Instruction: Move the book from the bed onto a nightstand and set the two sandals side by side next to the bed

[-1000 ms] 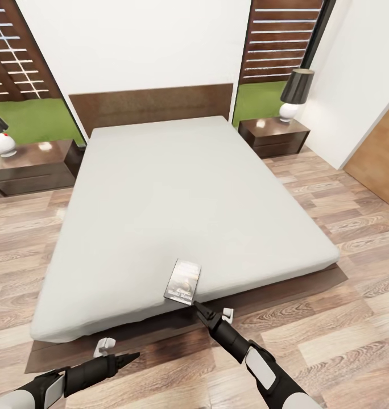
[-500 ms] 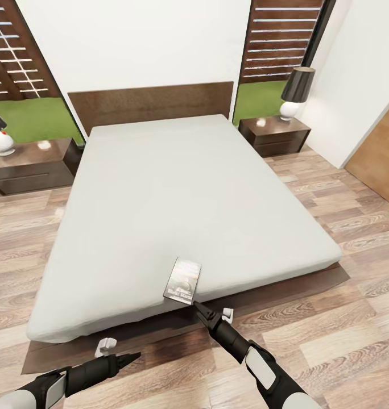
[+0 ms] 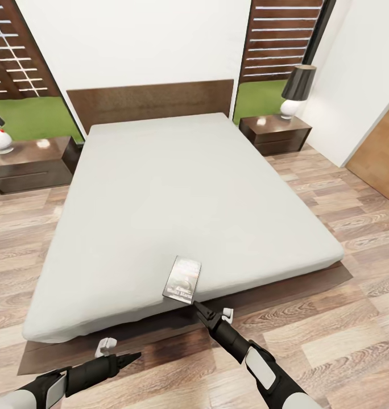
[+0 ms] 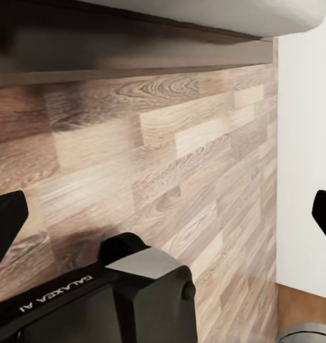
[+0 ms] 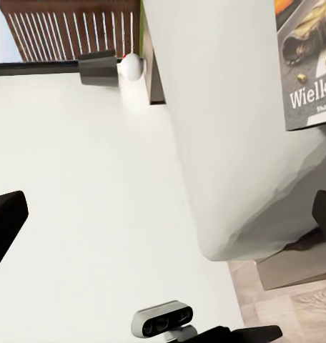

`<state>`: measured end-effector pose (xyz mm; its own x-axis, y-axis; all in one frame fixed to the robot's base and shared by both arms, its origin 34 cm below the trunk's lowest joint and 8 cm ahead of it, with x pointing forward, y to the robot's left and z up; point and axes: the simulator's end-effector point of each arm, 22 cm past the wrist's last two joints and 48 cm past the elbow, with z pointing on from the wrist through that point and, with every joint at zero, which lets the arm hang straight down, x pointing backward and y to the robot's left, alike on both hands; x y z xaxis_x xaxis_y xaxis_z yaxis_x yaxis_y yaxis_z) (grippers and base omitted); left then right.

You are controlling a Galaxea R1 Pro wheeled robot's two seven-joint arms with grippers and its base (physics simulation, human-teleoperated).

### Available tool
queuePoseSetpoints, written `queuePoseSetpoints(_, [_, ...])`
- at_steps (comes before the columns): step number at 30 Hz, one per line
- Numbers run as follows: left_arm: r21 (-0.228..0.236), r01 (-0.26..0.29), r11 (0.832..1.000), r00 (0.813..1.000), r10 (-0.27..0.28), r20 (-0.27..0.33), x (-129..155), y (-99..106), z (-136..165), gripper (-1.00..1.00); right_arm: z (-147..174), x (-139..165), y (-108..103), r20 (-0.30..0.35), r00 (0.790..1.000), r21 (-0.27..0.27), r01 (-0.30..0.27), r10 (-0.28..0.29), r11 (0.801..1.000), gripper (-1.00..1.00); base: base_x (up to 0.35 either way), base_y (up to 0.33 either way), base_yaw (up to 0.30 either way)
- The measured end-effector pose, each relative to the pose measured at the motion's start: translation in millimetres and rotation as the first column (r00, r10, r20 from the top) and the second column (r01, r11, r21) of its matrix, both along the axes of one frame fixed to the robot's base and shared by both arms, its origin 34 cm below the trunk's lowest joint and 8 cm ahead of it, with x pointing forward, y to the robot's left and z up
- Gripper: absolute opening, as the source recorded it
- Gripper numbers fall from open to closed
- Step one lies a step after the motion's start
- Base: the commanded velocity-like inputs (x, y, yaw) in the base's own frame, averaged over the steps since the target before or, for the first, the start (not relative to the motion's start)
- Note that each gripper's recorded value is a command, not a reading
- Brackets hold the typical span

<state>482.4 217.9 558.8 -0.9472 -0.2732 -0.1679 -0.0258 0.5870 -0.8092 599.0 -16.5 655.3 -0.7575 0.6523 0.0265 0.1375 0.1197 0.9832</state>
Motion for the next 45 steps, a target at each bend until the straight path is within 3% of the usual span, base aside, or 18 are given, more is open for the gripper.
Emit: queuePoseSetpoints(45, [-0.010, 0.002, 1.000, 1.000, -0.002, 0.002, -1.2, -7.0, -73.1, 1.00, -73.3, -0.8, -0.7, 0.003, 1.000, -0.001, 0.002, -0.002, 1.000, 1.00, 0.000, 0.000, 0.000])
